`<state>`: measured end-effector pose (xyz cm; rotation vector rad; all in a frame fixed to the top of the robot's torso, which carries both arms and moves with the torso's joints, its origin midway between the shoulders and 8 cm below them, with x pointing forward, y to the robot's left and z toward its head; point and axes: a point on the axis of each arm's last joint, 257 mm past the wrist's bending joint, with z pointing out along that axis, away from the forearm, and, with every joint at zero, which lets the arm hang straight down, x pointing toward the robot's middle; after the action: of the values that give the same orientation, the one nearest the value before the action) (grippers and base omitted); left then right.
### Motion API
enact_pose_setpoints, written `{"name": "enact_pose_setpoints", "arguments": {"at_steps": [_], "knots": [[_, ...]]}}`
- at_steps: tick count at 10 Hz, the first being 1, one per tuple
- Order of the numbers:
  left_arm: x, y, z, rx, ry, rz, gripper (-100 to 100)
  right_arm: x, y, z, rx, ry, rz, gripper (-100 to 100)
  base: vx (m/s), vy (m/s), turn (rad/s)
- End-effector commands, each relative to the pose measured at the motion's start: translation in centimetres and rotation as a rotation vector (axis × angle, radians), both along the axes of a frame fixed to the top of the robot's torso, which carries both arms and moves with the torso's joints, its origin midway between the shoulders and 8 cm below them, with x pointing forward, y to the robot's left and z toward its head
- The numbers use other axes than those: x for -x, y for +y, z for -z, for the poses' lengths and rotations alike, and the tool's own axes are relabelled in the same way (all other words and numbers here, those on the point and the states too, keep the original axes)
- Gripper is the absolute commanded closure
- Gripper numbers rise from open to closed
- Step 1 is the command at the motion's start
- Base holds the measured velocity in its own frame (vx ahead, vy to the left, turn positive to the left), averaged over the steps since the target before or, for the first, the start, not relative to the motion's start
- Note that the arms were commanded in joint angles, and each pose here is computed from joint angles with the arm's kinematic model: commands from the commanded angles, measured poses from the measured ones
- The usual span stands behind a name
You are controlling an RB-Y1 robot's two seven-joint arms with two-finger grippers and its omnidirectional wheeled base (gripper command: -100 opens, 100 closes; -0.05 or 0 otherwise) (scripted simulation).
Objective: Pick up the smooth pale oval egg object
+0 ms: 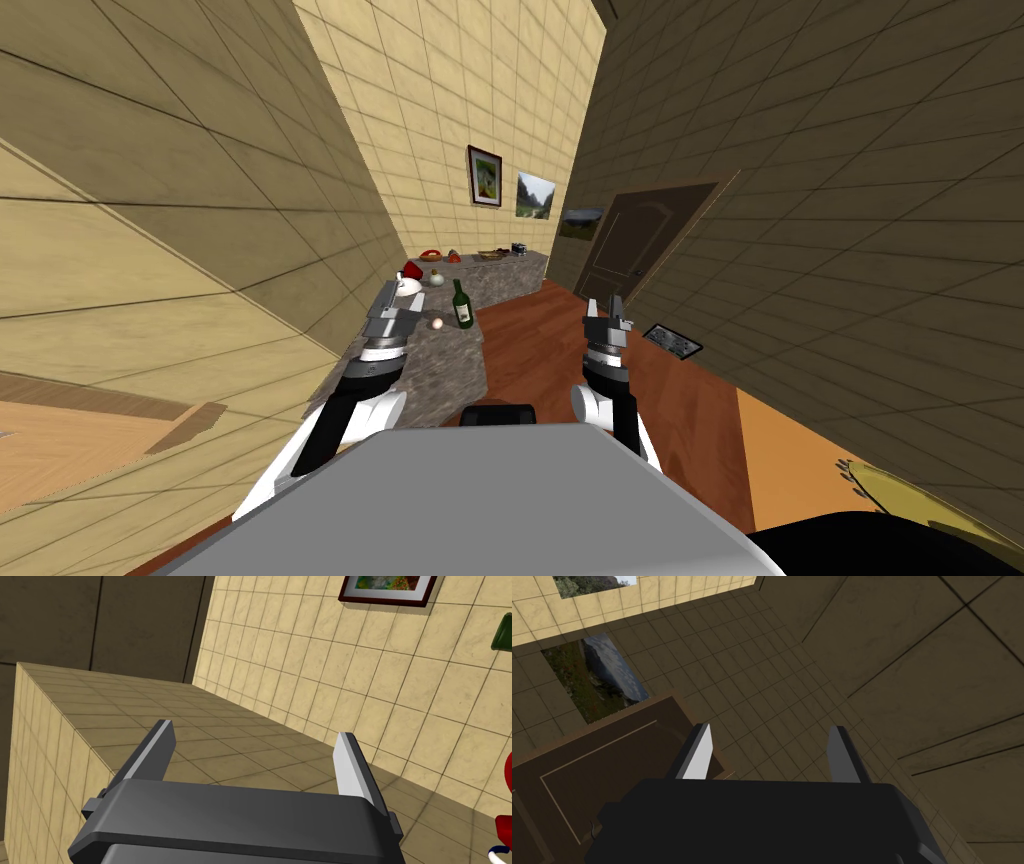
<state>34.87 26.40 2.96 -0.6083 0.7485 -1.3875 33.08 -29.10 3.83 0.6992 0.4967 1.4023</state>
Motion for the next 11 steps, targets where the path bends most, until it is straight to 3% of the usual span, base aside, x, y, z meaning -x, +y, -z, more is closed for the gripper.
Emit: {"name": "enact_pose_setpoints", "arguments": {"at_steps": [1, 5, 6, 7, 8, 11], "knots": [[-0.9, 0.7, 1.6, 0.018, 0.069, 0.011, -100, 0.0, 0.0, 0.0, 0.000, 0.000, 0.000, 0, -0.035, 0.104, -0.010], [-2.2, 1.6, 3.9, 0.039, 0.171, 0.019, -100, 0.0, 0.0, 0.0, 0.000, 0.000, 0.000, 0, -0.029, 0.066, -0.010], [-2.7, 2.1, 5.0, 0.047, 0.218, 0.023, -100, 0.0, 0.0, 0.0, 0.000, 0.000, 0.000, 0, -0.018, 0.050, -0.014], [-2.8, 2.1, 5.1, 0.047, 0.221, 0.022, -100, 0.0, 0.0, 0.0, 0.000, 0.000, 0.000, 0, -0.017, 0.046, -0.014], [-3.3, 2.6, 6.2, 0.053, 0.269, 0.025, -100, 0.0, 0.0, 0.0, 0.000, 0.000, 0.000, 0, -0.019, 0.055, -0.018], [-3.9, 3.2, 7.6, 0.058, 0.328, 0.024, -100, 0.0, 0.0, 0.0, 0.000, 0.000, 0.000, 0, -0.021, 0.043, -0.019]]}}
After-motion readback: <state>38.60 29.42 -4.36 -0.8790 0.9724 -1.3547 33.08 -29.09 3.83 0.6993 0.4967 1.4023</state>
